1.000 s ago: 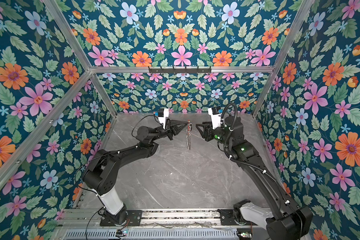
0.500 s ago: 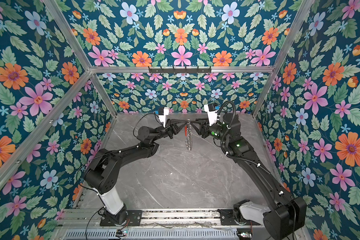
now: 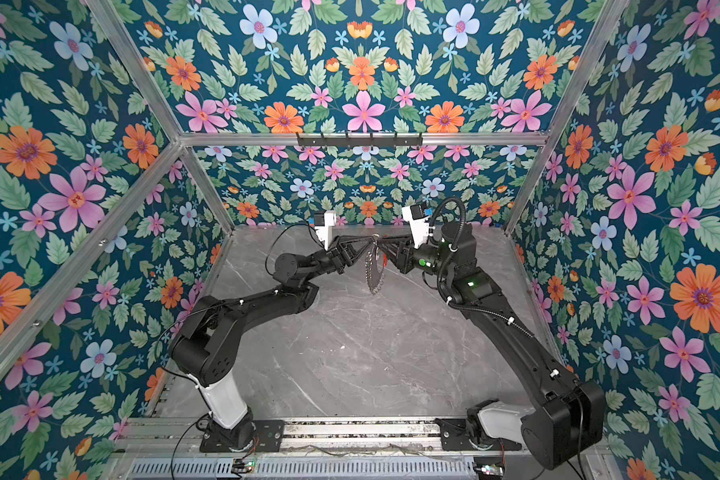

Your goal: Put the keys on the keyring

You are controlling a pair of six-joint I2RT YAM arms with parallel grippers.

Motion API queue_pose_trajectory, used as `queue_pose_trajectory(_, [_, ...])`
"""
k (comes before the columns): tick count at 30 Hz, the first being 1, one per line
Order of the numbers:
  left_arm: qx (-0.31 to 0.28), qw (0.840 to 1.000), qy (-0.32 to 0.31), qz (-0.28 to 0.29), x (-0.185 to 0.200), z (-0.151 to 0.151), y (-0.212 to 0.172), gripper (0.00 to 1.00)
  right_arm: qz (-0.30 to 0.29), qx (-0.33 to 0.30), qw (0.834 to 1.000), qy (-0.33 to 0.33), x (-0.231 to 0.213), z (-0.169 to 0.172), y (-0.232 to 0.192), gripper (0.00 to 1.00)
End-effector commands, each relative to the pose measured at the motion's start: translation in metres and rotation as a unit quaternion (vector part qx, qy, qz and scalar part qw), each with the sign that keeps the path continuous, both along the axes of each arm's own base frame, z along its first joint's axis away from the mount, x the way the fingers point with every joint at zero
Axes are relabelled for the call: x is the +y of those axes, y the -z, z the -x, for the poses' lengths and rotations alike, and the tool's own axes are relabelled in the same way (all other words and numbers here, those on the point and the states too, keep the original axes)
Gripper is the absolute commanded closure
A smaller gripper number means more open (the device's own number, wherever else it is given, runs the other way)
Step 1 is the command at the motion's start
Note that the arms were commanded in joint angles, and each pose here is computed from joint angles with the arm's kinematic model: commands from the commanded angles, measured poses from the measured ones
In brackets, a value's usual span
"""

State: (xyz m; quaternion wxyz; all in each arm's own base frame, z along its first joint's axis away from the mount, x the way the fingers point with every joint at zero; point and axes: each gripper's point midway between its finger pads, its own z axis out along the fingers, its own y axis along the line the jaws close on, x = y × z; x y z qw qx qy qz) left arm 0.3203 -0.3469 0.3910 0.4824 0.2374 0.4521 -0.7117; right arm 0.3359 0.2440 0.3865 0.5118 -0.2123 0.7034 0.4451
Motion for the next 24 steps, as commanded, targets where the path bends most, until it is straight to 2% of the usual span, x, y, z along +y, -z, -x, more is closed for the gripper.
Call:
queue_pose_trajectory(1, [-0.023, 0.999, 0.006, 0.022, 0.0051, 0.0077, -0.0135, 1.0, -0.013, -0.025, 1.0, -0.013, 0.0032, 0.0026, -0.0135, 0.75])
queue_pose_trajectory(11, [-0.018, 1.0, 0.016, 0.02, -0.0012, 0.0081, -0.0101, 1.0, -0.015, -0.026, 0.999, -0.019, 0.0051, 0.0017, -0.0153, 0.87])
queue_pose_trajectory(17, [-0.02, 0.999, 0.016, 0.019, -0.0022, 0.0082, -0.0093, 1.0, -0.008, -0.03, 0.999, -0.017, 0.0045, 0.0013, -0.0167, 0.98])
queue_pose_trajectory(23, [-0.057, 0.998, 0.007, 0.007, -0.0021, 0.0136, -0.0064, 1.0, 0.016, -0.034, 0.999, -0.007, 0.0024, -0.0018, -0.0111, 1.0])
queue_pose_trajectory(24, [-0.074, 0.997, 0.003, 0.003, -0.0017, 0.0166, -0.0055, 0.96, 0.022, -0.035, 0.999, -0.005, 0.0019, -0.0027, -0.0086, 1.0])
